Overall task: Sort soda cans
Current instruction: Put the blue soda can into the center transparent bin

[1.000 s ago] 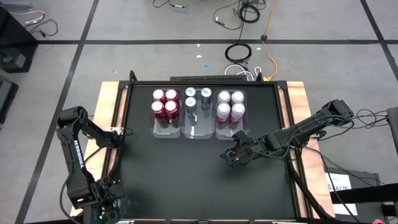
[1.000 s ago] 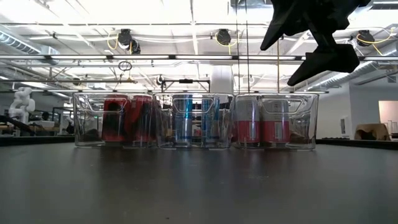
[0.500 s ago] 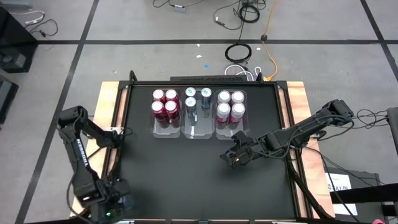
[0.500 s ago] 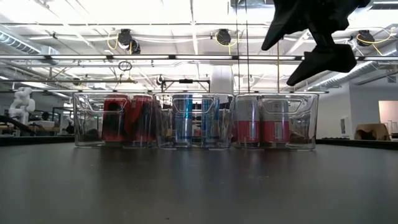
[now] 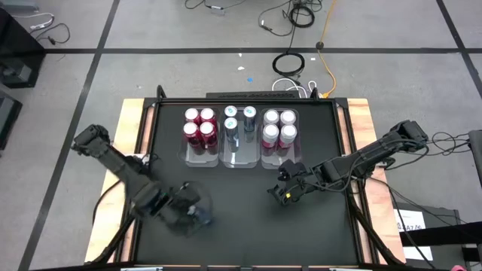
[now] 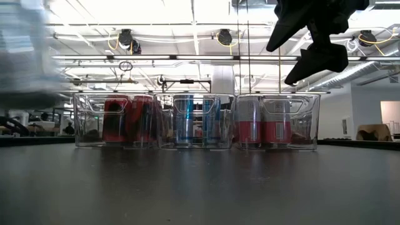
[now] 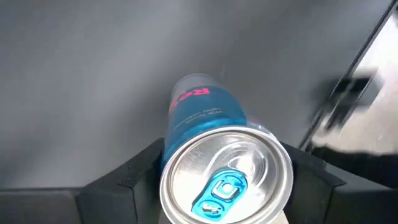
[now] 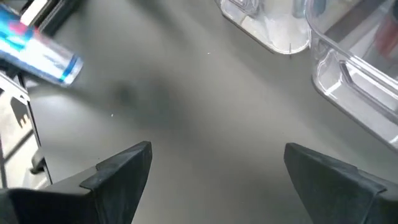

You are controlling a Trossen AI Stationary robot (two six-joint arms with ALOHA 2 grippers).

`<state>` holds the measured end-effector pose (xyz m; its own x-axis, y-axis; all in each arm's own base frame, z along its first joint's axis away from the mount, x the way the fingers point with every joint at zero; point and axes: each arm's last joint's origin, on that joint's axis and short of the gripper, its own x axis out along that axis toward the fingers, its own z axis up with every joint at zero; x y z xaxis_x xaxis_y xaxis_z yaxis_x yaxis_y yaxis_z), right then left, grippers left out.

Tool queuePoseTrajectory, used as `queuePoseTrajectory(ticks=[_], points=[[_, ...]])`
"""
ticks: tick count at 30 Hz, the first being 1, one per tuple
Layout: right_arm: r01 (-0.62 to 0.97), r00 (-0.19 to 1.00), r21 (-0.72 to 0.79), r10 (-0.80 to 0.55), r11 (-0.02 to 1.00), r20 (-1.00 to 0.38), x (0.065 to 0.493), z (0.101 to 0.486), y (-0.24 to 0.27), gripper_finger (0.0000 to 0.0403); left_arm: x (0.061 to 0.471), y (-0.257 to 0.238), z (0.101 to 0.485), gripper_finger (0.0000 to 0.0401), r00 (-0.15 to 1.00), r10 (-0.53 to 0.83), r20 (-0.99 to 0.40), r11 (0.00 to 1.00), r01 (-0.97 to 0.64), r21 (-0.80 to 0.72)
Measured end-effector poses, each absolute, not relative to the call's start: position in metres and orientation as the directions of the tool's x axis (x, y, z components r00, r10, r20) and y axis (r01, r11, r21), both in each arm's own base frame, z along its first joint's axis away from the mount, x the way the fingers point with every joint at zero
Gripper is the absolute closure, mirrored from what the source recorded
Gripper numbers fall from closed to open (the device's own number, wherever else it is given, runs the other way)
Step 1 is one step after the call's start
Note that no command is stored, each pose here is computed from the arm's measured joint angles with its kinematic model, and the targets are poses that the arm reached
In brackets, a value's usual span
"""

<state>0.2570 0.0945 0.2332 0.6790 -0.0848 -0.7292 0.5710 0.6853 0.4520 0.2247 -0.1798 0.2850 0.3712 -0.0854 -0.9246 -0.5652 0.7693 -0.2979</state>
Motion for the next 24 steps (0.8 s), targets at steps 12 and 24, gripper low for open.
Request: queuePoseTrajectory(ticks=[12,24], points=[[0.531,0.678,0.41,-0.082,0.742,-0.73,0.257,0.233,0.095,0.0044,0.293,-0.058,0.364,0.0149,0.597,0.056,-0.801,0.846,-0.455,-0.28],[0.591,0.686,0.437,-0.137,0.678,-0.714,0.257,0.234,0.093,0.0044,0.335,0.072,0.36,0.015,0.558,0.031,-0.829,0.916,-0.347,-0.2]])
